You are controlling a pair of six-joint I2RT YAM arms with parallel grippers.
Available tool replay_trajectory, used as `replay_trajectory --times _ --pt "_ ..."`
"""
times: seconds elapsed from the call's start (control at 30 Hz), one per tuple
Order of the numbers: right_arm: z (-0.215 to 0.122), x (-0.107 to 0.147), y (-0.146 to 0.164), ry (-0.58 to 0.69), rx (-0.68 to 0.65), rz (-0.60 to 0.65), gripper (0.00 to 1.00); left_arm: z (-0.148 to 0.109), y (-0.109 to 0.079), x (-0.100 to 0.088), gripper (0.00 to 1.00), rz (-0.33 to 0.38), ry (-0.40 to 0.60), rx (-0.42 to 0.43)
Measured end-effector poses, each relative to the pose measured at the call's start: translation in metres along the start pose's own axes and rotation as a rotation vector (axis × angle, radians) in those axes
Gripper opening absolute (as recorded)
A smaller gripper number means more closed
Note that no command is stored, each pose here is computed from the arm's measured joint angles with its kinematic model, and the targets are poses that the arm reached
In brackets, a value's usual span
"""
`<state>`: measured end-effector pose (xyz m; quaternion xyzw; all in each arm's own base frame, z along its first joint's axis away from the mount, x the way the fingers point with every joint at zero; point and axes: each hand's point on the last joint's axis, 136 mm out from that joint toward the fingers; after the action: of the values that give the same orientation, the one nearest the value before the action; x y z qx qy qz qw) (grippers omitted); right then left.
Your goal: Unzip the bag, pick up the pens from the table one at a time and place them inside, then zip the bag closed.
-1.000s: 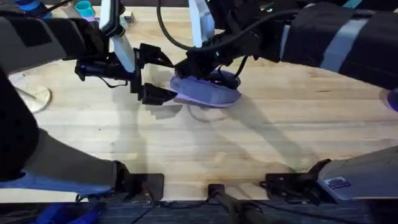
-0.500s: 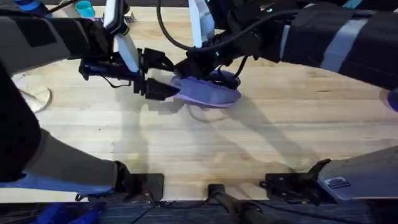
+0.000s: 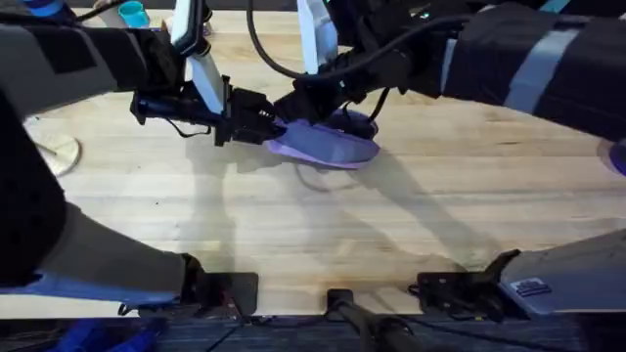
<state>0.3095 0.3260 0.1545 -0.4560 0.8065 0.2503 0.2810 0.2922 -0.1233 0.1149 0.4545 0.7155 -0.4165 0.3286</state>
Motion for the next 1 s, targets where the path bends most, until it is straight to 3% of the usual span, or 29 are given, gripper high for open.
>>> replay_trajectory --times 0.47,1.0 --pt "-0.032 0.014 -0.011 0.074 0.121 -0.086 0.031 0.004 -0.006 -0.016 0.043 0.023 -0.063 0.038" --pt "-0.051 0.042 -0.043 0.139 0.132 0.026 0.032 0.007 -0.008 -0.017 0.043 0.029 -0.062 0.045"
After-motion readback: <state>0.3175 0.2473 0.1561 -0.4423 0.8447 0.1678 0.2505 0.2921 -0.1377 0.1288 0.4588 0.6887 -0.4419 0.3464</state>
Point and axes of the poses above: each hand's point on the last joint's axis, 136 mm out from that joint toward the fingers, its own z axis out along the fingers, its own y axis along the line the jaws close on, x = y × z, and after that the axes turned 14 degrees about -z, right-handed
